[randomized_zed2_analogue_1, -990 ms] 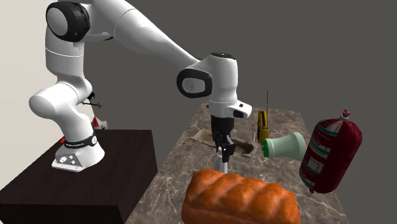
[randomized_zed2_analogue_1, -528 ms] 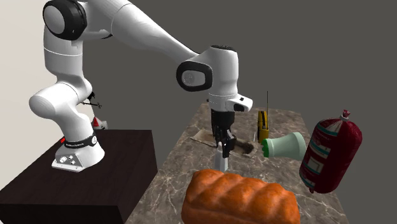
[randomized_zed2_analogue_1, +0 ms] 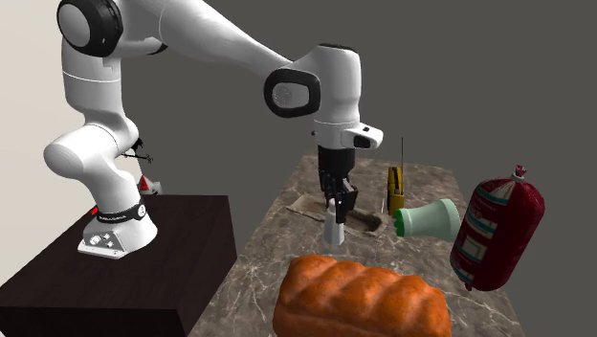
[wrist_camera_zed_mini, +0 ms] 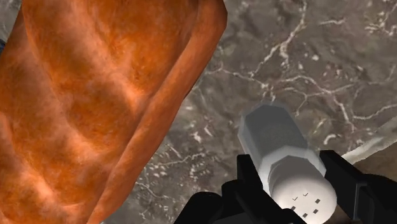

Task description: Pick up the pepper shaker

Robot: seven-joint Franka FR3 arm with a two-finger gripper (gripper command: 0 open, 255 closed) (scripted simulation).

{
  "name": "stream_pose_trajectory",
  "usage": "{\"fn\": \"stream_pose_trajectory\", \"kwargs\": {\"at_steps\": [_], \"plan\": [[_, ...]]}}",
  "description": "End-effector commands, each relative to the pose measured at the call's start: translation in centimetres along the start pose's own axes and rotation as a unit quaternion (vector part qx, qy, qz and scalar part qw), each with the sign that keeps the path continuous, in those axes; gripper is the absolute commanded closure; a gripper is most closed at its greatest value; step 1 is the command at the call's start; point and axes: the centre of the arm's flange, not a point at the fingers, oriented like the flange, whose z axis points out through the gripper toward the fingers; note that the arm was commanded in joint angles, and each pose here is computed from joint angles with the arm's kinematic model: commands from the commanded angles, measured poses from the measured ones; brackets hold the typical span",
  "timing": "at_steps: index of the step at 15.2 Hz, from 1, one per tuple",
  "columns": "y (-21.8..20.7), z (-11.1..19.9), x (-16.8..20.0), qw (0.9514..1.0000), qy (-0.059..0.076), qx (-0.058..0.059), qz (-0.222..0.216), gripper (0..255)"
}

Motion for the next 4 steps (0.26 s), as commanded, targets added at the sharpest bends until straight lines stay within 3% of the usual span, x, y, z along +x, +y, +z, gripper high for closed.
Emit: {"fn": "stream_pose_trajectory", "kwargs": {"at_steps": [1,4], "plan": [[0.14,-1.17,0.03,1.0,0.0,0.0,0.0,255],[0.19,-1.78,0.04,1.0,0.0,0.0,0.0,255]]}}
